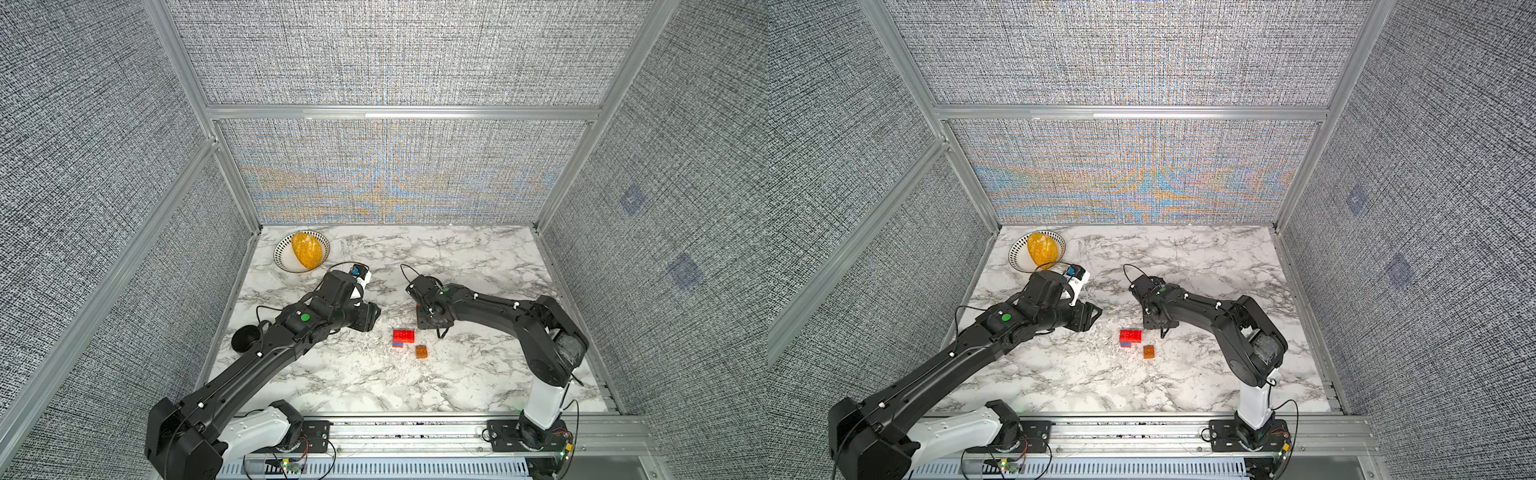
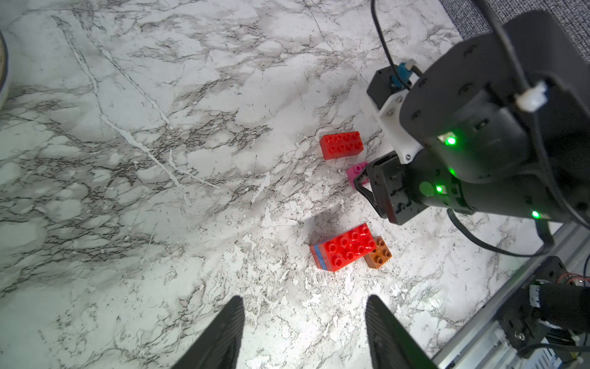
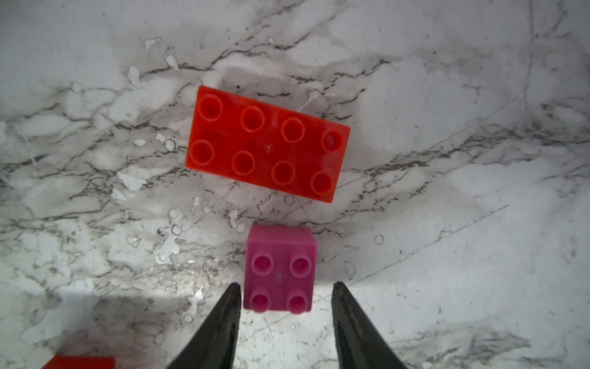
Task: Assemble the letter p with lego
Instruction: Pick up the lego brick from the center of the board.
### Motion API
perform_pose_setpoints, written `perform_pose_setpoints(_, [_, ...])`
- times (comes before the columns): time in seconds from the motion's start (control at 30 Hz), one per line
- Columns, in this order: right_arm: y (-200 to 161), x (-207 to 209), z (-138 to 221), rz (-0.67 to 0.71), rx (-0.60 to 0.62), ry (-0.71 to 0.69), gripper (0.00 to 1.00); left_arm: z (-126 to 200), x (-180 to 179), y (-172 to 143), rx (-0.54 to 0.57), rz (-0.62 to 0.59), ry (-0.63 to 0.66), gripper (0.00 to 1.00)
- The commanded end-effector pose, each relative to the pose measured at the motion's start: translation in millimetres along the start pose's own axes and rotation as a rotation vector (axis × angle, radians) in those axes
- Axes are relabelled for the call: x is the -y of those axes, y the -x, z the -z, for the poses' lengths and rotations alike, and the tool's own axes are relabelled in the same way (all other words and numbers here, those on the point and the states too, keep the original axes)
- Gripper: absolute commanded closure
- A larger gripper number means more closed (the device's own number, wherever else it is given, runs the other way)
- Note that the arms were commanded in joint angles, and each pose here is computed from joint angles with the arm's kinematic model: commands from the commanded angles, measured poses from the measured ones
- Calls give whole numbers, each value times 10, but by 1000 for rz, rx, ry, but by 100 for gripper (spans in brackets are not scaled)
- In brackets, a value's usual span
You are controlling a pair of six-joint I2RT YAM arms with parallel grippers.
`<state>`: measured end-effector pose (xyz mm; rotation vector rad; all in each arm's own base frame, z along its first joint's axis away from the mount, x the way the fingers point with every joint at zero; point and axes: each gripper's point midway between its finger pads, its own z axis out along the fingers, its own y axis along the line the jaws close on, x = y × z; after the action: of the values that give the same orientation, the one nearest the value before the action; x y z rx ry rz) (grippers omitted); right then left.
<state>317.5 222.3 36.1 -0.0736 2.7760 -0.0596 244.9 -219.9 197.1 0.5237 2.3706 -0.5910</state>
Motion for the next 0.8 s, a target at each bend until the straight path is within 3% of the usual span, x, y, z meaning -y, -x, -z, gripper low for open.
perform_pose_setpoints(0.0, [73,5,9,-4,23,-8,52,40,140,11,21,-63,-84,37])
perform_pose_setpoints(0.67, [85,12,-78,9,6,-11,60,-25,164,-59,-21,-111,-104,37])
perform_pose_setpoints(0.77, [68,-3,-103,20,1,-3,66,-23,164,-57,-21,-110,-103,37])
